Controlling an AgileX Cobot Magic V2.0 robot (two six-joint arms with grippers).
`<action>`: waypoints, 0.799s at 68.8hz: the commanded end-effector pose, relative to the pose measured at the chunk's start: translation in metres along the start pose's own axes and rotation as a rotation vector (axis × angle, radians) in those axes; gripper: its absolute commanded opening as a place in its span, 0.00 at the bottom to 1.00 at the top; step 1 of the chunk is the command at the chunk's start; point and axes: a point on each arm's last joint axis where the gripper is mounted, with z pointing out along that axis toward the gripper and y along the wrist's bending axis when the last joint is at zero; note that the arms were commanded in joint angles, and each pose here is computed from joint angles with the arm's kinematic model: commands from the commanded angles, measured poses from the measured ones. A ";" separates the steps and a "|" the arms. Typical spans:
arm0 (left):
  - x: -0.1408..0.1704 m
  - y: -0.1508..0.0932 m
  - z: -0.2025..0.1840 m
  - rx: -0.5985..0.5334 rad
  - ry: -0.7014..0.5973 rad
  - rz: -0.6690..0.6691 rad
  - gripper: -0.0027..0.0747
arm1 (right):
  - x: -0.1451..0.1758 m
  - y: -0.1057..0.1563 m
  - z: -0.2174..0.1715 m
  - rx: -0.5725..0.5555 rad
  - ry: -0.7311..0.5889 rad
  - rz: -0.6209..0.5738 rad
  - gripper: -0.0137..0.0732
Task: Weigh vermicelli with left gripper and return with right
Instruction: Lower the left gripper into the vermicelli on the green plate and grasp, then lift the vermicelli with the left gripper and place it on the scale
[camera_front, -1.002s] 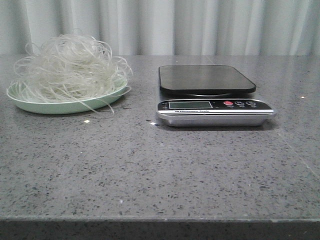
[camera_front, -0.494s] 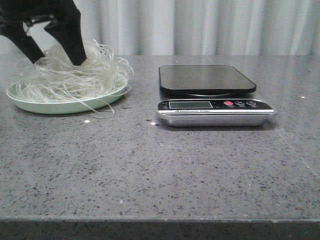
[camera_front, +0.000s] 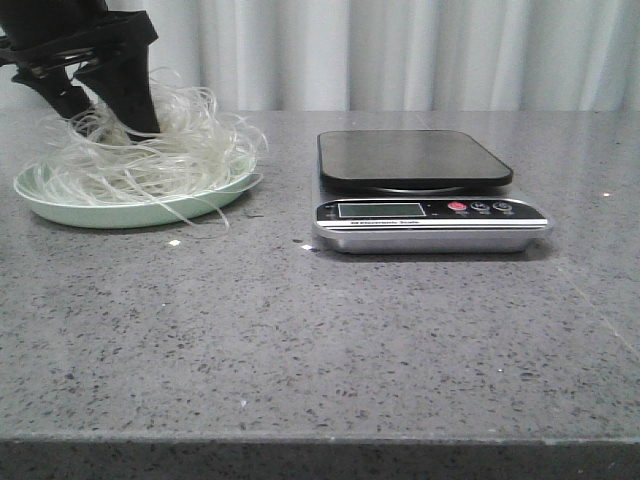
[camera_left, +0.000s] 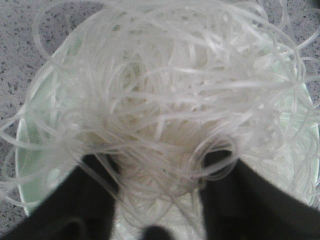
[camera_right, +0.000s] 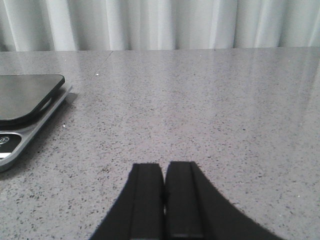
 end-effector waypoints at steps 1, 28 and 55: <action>-0.007 -0.009 -0.023 0.015 -0.078 0.007 0.20 | -0.010 0.000 -0.002 0.007 -0.100 0.003 0.33; -0.017 -0.011 -0.043 -0.007 -0.121 0.036 0.22 | -0.010 0.000 -0.002 0.007 -0.100 0.003 0.33; -0.039 -0.038 -0.153 -0.039 -0.435 0.125 0.22 | -0.010 0.000 -0.002 0.007 -0.100 0.003 0.33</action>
